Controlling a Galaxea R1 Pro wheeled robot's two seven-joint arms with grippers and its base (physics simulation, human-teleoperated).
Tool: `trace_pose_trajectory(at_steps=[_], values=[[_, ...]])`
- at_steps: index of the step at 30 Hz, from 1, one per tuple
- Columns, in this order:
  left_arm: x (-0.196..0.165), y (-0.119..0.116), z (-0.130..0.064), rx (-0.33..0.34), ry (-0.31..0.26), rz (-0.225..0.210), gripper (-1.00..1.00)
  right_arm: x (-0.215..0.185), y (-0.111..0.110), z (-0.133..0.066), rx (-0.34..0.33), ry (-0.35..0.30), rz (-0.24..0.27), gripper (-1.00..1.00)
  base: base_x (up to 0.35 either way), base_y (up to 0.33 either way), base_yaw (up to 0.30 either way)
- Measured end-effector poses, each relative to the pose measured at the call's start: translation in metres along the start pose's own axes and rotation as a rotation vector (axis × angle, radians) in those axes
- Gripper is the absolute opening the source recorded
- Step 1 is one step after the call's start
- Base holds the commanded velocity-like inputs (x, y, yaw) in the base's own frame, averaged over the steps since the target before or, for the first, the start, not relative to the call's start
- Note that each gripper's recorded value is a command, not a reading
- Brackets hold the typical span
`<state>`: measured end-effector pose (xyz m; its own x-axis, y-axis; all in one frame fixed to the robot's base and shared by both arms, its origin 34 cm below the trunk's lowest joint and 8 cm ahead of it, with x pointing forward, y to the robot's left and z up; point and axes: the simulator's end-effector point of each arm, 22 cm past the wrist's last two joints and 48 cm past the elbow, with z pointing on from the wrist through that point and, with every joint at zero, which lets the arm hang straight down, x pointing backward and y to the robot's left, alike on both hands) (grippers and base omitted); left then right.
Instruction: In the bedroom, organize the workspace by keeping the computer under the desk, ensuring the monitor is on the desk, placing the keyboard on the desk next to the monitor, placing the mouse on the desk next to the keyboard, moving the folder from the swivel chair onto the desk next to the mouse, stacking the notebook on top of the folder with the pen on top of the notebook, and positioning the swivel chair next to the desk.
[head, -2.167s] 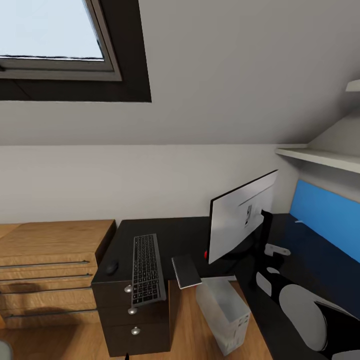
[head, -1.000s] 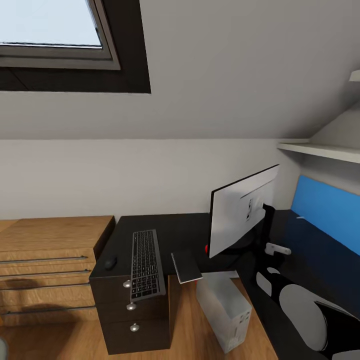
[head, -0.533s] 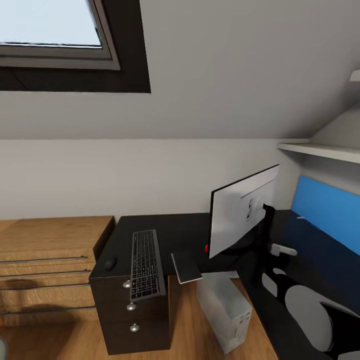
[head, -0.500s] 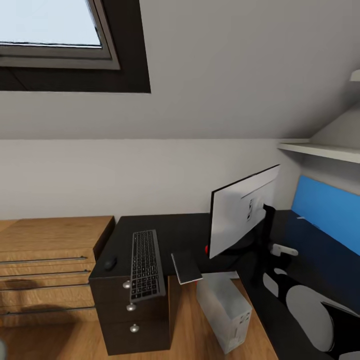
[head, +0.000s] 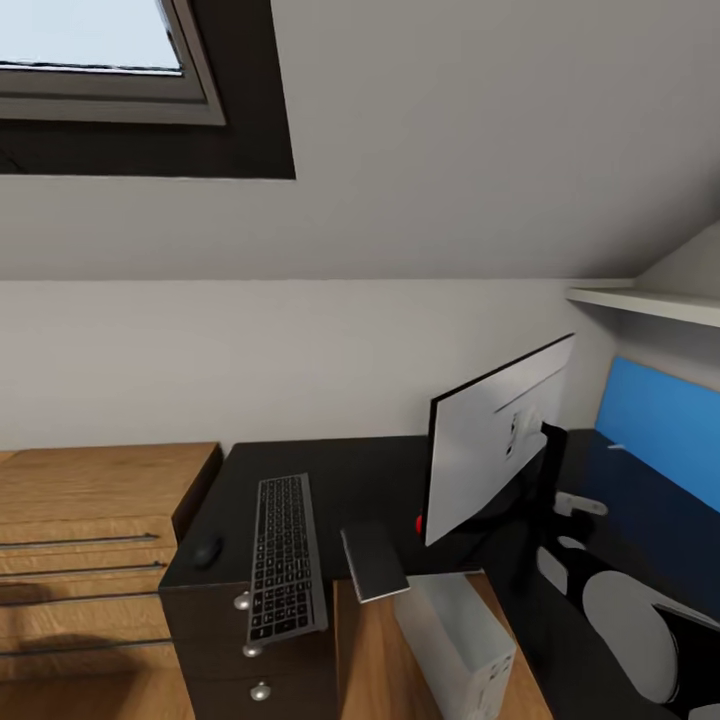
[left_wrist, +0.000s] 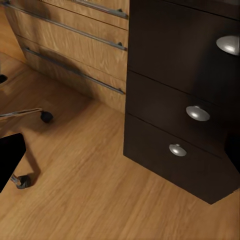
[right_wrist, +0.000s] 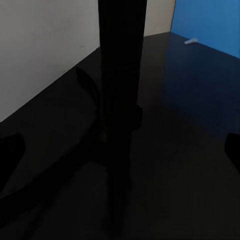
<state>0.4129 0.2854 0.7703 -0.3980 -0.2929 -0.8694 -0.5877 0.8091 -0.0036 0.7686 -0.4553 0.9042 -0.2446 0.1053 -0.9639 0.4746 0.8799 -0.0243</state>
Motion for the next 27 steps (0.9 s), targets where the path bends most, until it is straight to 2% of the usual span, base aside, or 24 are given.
trace_pose_trajectory(at_steps=[5, 12, 15, 23, 27], values=[[0.000, 0.000, 0.000, 0.001, 0.000, 0.000, 1.00, 0.009, -0.014, 0.003, 0.018, 0.051, -0.019, 1.00, 0.154, 0.000, 0.000], [0.000, 0.000, 0.000, 0.002, 0.000, 0.001, 1.00, 0.017, -0.019, 0.004, 0.025, 0.095, -0.033, 1.00, 0.130, 0.000, 0.000], [0.000, -0.001, 0.000, 0.005, 0.000, 0.002, 1.00, 0.020, -0.033, 0.006, 0.044, 0.121, -0.043, 1.00, 0.152, -0.090, 0.000], [0.002, -0.006, -0.002, 0.024, 0.003, 0.006, 1.00, 0.016, -0.055, 0.010, 0.072, 0.121, -0.052, 1.00, 0.084, -0.073, 0.000], [0.002, -0.006, -0.002, 0.026, 0.003, 0.006, 1.00, 0.016, -0.058, 0.011, 0.076, 0.120, -0.054, 1.00, 0.005, -0.004, 0.000]])
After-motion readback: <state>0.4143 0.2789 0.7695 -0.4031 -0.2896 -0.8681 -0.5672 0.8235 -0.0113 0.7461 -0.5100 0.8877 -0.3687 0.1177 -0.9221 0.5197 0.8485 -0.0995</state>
